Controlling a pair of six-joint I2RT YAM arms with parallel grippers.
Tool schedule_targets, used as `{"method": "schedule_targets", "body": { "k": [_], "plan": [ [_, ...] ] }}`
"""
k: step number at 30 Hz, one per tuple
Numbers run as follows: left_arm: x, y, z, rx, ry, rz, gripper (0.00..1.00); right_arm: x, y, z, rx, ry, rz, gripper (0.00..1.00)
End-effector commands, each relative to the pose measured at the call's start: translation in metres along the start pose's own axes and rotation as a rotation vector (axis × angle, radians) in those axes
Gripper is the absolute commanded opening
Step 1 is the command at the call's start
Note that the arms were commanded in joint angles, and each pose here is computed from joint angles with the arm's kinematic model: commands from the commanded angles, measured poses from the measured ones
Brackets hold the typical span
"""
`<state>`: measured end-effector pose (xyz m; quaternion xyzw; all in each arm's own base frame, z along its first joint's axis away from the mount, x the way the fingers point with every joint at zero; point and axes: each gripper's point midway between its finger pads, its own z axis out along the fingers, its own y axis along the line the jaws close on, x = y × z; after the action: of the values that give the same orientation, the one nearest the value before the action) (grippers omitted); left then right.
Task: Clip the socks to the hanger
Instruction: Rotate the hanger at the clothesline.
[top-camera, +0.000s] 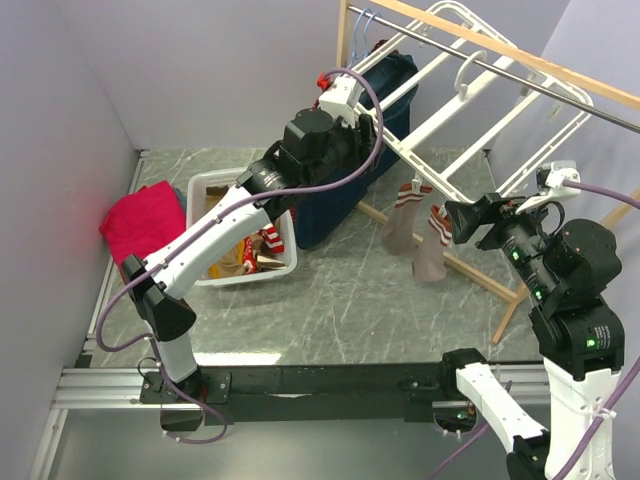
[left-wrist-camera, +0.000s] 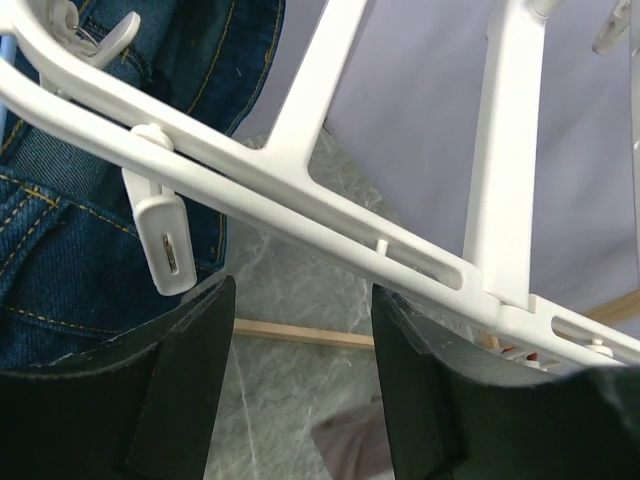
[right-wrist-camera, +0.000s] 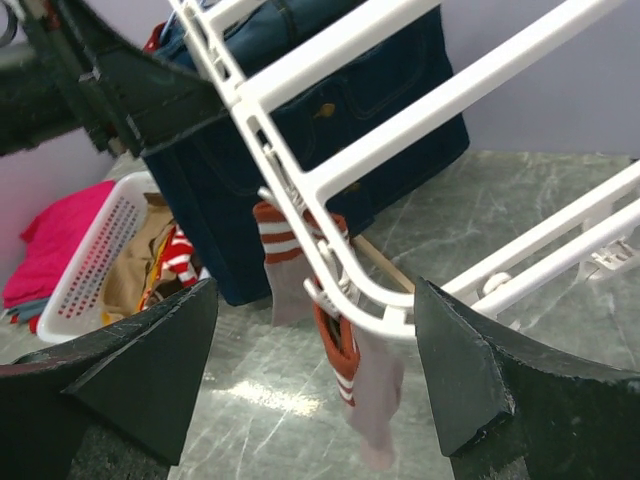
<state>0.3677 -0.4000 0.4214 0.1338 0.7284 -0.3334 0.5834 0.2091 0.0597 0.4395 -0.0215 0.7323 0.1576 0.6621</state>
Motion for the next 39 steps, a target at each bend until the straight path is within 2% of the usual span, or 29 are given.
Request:
{"method": "schedule_targets", "body": {
  "k": [1, 10, 18, 28, 34, 39],
  "plan": [
    [-0.044, -0.013, -0.002, 0.053, -0.112, 0.014, 0.63, -0.007, 0.013, -0.005, -0.07, -0.041, -0.004, 0.85],
    [-0.057, -0.006, 0.009, 0.05, -0.169, 0.017, 0.66, 0.004, 0.031, -0.022, -0.177, -0.059, 0.01, 0.83],
    [-0.077, 0.014, 0.016, 0.003, -0.236, 0.029, 0.68, 0.015, -0.001, -0.031, 0.002, -0.091, 0.033, 0.81],
    [-0.087, 0.02, 0.035, 0.011, -0.271, 0.071, 0.7, 0.029, 0.012, -0.035, -0.098, -0.096, -0.015, 0.76],
    [-0.098, 0.032, 0.029, -0.027, -0.294, 0.079, 0.79, 0.03, 0.017, -0.029, -0.131, -0.096, -0.024, 0.73],
    [-0.106, 0.035, -0.002, -0.045, -0.309, 0.096, 0.87, 0.026, 0.019, -0.02, -0.149, -0.101, -0.025, 0.72]
  ]
}}
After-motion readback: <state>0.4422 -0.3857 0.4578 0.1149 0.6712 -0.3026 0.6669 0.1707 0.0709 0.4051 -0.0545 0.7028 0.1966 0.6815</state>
